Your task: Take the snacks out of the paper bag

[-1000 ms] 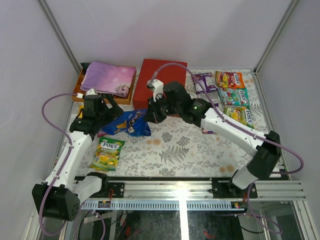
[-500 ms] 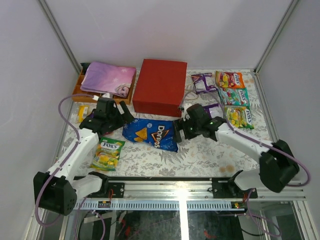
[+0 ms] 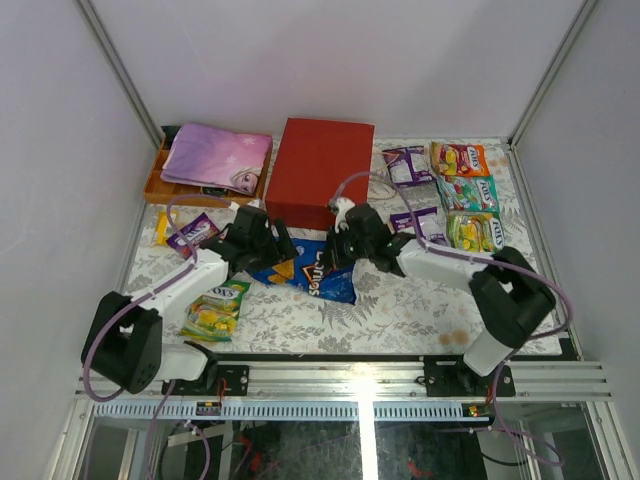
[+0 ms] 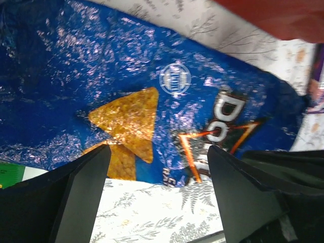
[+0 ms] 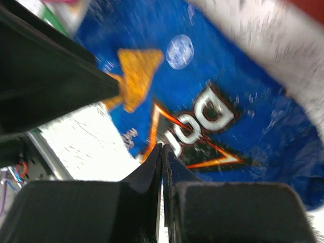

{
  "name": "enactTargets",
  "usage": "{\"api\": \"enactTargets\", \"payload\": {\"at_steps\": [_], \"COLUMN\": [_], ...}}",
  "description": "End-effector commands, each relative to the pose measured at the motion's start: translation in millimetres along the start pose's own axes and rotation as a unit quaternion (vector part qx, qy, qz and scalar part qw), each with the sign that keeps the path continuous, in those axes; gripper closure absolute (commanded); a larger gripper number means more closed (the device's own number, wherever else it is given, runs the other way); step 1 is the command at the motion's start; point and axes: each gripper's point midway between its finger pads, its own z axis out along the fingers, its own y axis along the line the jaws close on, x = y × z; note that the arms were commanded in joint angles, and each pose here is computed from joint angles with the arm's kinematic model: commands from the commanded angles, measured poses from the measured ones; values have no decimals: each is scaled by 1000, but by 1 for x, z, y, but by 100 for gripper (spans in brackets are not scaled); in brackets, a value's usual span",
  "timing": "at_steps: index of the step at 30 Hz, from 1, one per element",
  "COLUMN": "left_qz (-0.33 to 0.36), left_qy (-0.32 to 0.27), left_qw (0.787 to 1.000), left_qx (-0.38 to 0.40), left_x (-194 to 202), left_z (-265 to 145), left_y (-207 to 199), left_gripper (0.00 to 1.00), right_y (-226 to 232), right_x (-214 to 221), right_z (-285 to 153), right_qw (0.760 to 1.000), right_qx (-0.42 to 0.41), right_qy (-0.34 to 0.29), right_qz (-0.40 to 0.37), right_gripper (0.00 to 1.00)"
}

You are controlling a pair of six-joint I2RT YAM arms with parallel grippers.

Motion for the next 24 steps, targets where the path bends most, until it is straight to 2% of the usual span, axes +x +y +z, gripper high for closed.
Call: {"api": "enactTargets", "payload": {"at_steps": [1,5,9,11,13,16,19,21,24], "left_qz": [-2,-3,-8,-3,7,22,37,43,42], "left_qy": [-28,-25,-24,-41,-68,-107,-128,-130,-126], "left_qw": [1000,998,997,997,996,993,991,990,991], "left_qx": [-13,-59,-67,-60,-54,-40,-22,-17,-8], "left_x": [-9,0,4,-6,-25,-53,-71,-74,-73], "left_z": [19,35,38,30,16,-9,-27,-32,-35], "left_y": [6,32,38,31,20,1,-16,-21,-24], "left_gripper": [22,21,19,16,14,11,9,9,9], "right_y": [-15,-50,-64,-59,-47,-28,-18,-18,-35], "right_x": [40,78,93,84,59,12,-38,-68,-100], "right_z": [27,23,12,3,-8,-36,-71,-96,-120], "right_qw": [997,992,992,994,996,999,997,991,983], "right_qx": [-39,-27,-1,-1,-9,-10,17,38,61], "right_qy": [24,46,65,62,41,-8,-81,-129,-175], "right_qz": [63,116,108,94,73,35,-3,-24,-15], "right_gripper": [100,100,100,99,86,43,14,2,1]}}
